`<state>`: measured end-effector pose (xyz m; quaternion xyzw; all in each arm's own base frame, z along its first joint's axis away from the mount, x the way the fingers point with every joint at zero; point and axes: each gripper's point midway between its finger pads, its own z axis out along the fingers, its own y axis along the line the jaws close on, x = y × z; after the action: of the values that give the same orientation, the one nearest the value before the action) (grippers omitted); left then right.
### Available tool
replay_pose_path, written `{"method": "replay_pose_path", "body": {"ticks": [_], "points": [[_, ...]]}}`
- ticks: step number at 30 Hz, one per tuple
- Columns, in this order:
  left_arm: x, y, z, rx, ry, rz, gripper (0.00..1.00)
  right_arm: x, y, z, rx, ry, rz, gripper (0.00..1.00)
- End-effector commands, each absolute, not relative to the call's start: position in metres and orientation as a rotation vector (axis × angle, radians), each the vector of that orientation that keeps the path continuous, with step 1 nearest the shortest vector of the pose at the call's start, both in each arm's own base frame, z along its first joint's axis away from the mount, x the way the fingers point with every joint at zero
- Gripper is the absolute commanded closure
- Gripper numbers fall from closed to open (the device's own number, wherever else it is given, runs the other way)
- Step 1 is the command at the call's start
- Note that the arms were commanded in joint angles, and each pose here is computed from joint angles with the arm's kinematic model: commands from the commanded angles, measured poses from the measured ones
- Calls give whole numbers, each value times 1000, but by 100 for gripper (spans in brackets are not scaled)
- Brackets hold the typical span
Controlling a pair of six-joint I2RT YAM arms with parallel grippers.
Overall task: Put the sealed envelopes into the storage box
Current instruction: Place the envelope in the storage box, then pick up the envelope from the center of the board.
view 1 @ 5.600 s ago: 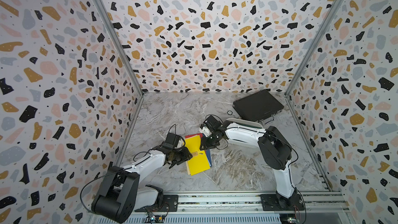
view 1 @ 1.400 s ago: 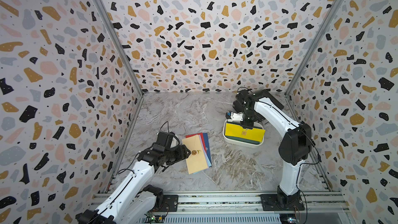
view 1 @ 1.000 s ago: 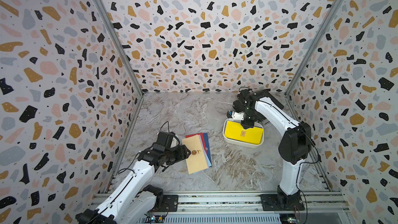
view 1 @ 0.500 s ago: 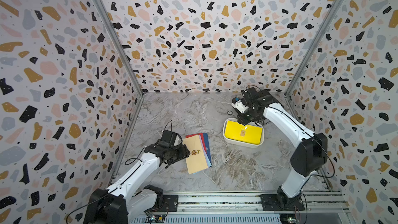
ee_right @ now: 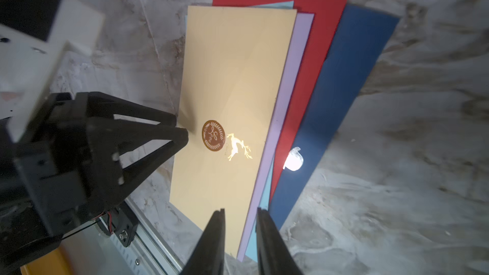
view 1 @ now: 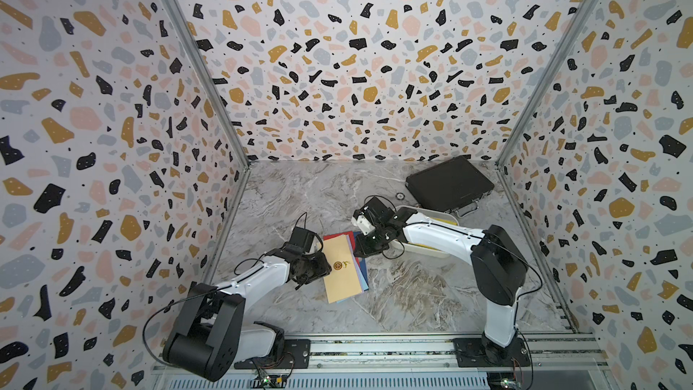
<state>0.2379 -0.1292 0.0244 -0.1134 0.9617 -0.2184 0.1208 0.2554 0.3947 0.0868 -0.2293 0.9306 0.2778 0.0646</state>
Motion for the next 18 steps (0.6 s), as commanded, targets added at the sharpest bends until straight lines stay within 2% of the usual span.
{"method": "replay_pose_path", "body": {"ticks": [1, 18], "points": [[232, -128, 14, -336, 2832, -631, 54, 273, 413, 100, -645, 2763, 871, 72], [231, -129, 10, -333, 2856, -637, 57, 279, 420, 57, -668, 2848, 807, 68]]}}
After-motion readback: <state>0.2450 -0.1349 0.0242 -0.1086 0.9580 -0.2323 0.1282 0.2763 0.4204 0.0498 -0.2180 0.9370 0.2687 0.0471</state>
